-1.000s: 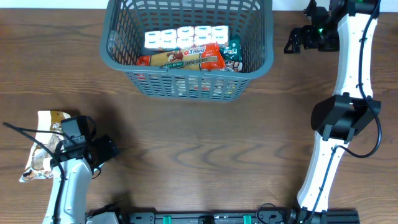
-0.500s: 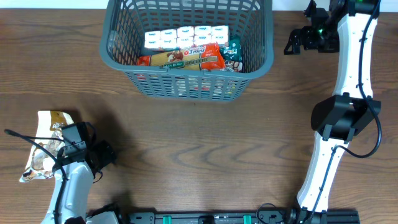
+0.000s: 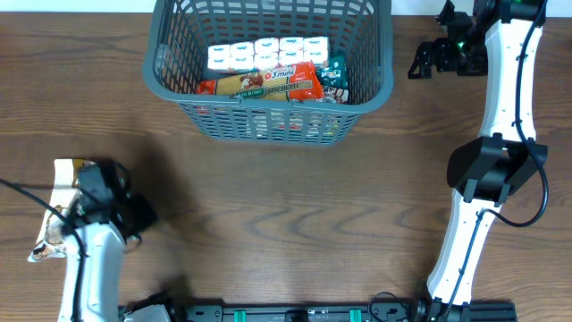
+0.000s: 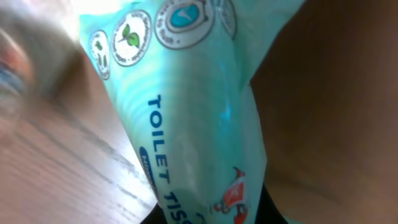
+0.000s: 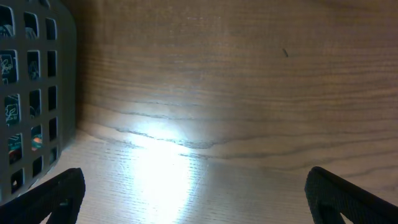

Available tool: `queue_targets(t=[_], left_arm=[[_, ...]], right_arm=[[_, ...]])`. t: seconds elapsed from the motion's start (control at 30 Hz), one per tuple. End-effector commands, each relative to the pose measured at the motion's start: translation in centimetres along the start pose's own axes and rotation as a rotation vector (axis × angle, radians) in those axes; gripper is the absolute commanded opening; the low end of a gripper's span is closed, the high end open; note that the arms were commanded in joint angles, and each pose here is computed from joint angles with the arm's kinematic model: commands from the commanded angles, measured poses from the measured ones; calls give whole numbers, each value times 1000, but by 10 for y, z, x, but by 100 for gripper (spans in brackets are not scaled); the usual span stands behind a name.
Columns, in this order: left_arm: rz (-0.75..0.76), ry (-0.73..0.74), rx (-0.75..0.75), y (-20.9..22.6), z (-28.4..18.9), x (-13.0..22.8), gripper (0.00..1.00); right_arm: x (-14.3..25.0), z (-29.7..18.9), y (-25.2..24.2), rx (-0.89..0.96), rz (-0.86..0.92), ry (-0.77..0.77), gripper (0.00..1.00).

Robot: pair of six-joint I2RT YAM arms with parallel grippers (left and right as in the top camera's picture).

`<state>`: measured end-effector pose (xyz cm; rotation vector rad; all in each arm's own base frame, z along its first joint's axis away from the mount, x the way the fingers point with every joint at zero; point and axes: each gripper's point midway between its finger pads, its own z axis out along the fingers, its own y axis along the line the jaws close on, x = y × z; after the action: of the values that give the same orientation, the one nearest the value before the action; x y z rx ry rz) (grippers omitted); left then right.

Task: Pack container
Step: 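Lift the tissue pack with the left gripper and drop it into the basket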

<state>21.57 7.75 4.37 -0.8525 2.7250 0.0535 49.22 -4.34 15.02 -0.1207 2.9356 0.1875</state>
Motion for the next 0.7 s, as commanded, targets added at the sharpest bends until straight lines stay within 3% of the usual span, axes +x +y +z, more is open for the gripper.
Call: queue_targets(t=[0.0,0.13,0.3,0.47,0.67], left_arm=[[4,-167,73,-24,-68,-65,6],[24,-268,108,-37,-143,-107,6],[186,-431,213,-84,-237,-154,5],[547,-573,297,-164,-296,-176,5],[1124,-690,308,-268,-300,-168,6]], right_arm=[[0,1,1,-5,0,3,99],[0,1,1,-5,0,3,99],[0,1,1,-5,0,2,99],[0,1,1,-5,-7,1,99],[0,1,1,-5,-7,2,99]])
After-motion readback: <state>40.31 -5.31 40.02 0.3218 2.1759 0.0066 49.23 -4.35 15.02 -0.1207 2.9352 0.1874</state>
